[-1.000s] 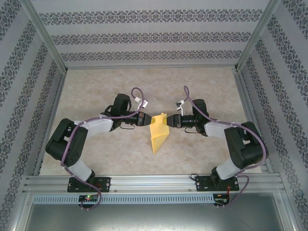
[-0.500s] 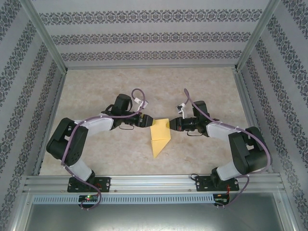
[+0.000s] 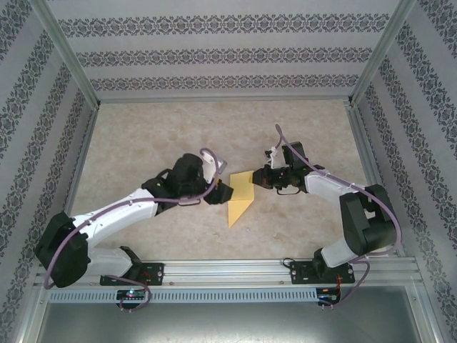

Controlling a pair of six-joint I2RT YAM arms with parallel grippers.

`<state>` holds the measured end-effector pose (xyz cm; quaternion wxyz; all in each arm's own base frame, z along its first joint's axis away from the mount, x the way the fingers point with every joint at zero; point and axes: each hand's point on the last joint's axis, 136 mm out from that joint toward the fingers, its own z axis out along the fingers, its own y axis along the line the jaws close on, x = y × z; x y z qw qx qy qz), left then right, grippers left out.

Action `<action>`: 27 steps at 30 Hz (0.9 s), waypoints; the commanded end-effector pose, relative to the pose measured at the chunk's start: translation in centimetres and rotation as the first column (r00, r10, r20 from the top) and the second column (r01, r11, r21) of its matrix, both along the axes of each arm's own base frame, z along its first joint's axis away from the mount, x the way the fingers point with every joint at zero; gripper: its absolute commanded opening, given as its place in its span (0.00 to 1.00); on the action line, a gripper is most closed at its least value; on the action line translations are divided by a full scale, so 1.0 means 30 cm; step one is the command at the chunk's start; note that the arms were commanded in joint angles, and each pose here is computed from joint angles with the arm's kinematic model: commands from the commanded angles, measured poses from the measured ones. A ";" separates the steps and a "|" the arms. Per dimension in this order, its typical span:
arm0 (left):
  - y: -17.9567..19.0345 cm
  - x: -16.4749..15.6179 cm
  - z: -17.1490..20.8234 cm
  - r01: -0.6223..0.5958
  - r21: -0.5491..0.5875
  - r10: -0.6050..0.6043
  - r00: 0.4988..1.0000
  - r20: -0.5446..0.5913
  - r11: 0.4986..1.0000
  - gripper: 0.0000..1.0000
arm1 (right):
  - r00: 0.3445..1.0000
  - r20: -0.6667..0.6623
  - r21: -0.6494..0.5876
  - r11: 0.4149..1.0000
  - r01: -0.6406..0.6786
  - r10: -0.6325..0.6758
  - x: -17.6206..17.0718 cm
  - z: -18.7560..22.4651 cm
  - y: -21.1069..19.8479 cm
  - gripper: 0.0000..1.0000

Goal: Fold a paper plane with a square sheet of paper (fold left side to right side)
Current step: Fold the wing for the fifth time at the center of the table.

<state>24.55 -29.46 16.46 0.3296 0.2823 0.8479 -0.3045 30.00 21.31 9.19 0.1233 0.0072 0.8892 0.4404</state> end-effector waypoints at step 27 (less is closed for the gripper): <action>-0.141 -0.090 -0.390 -0.162 0.668 0.078 0.985 0.154 0.727 0.64 | 0.989 -0.142 -0.034 0.999 0.033 -0.038 0.010 -0.088 0.012 0.00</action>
